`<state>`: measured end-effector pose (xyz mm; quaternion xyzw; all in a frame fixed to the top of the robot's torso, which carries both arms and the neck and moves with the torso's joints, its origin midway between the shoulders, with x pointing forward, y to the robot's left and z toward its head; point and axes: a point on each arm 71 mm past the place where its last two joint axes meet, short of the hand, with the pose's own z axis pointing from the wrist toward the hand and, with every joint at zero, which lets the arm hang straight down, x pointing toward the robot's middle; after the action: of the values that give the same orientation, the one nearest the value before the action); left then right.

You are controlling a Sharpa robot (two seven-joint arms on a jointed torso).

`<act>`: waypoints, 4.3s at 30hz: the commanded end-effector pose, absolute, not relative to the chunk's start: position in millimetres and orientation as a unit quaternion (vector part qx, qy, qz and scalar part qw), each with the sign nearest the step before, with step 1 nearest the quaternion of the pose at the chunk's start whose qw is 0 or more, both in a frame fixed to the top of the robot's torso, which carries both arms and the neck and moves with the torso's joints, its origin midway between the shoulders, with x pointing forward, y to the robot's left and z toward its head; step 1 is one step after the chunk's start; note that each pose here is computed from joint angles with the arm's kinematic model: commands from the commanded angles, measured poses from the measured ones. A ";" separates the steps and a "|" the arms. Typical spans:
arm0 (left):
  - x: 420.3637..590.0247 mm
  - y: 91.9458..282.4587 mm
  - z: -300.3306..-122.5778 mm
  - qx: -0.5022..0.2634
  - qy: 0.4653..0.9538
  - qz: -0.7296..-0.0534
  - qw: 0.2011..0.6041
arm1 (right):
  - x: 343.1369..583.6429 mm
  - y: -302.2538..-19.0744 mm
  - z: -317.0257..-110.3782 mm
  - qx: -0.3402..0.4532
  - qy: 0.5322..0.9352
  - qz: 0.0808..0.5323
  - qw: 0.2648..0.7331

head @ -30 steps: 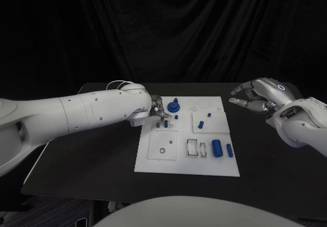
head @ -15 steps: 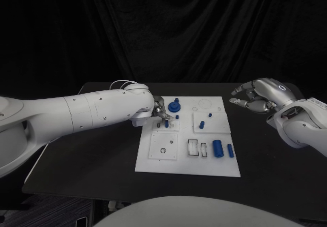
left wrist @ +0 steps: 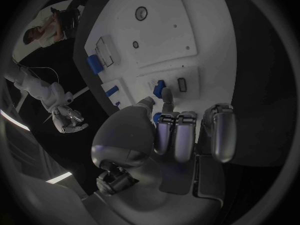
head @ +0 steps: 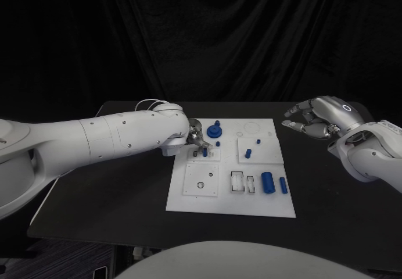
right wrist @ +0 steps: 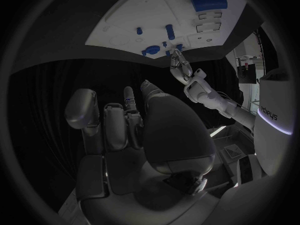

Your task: Assemble the parts on the task board

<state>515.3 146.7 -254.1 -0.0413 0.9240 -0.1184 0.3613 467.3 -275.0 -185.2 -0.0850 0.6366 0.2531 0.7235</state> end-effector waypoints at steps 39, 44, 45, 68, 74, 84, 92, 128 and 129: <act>508.0 141.5 -262.9 -0.034 0.923 -0.149 0.352 | 470.1 -273.4 -186.1 -0.075 0.637 0.244 0.728; 507.3 143.1 -262.7 -0.036 0.922 -0.151 0.354 | 470.3 -273.7 -186.1 -0.074 0.637 0.243 0.728; 507.0 143.5 -262.6 -0.037 0.922 -0.152 0.355 | 470.3 -273.7 -186.1 -0.073 0.637 0.243 0.728; 490.4 168.8 -246.8 -0.090 0.871 -0.211 0.434 | 470.9 -277.1 -186.0 -0.069 0.636 0.238 0.731; 488.7 177.5 -242.8 -0.105 0.845 -0.239 0.468 | 470.7 -277.7 -185.9 -0.068 0.635 0.237 0.732; 482.1 181.4 -259.2 -0.125 0.812 -0.270 0.502 | 470.1 -278.4 -186.2 -0.068 0.634 0.238 0.733; 478.9 178.2 -272.1 -0.132 0.798 -0.282 0.516 | 469.6 -279.7 -186.5 -0.067 0.634 0.237 0.733; 474.2 173.9 -293.7 -0.131 0.827 -0.263 0.480 | 467.9 -282.7 -186.6 -0.065 0.637 0.234 0.731; 474.1 174.1 -293.9 -0.131 0.827 -0.263 0.480 | 467.8 -282.7 -186.6 -0.065 0.637 0.234 0.731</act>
<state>475.3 175.9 -293.2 -0.1313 0.8250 -0.2586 0.4851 468.2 -281.4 -186.6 -0.0717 0.6388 0.2395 0.7277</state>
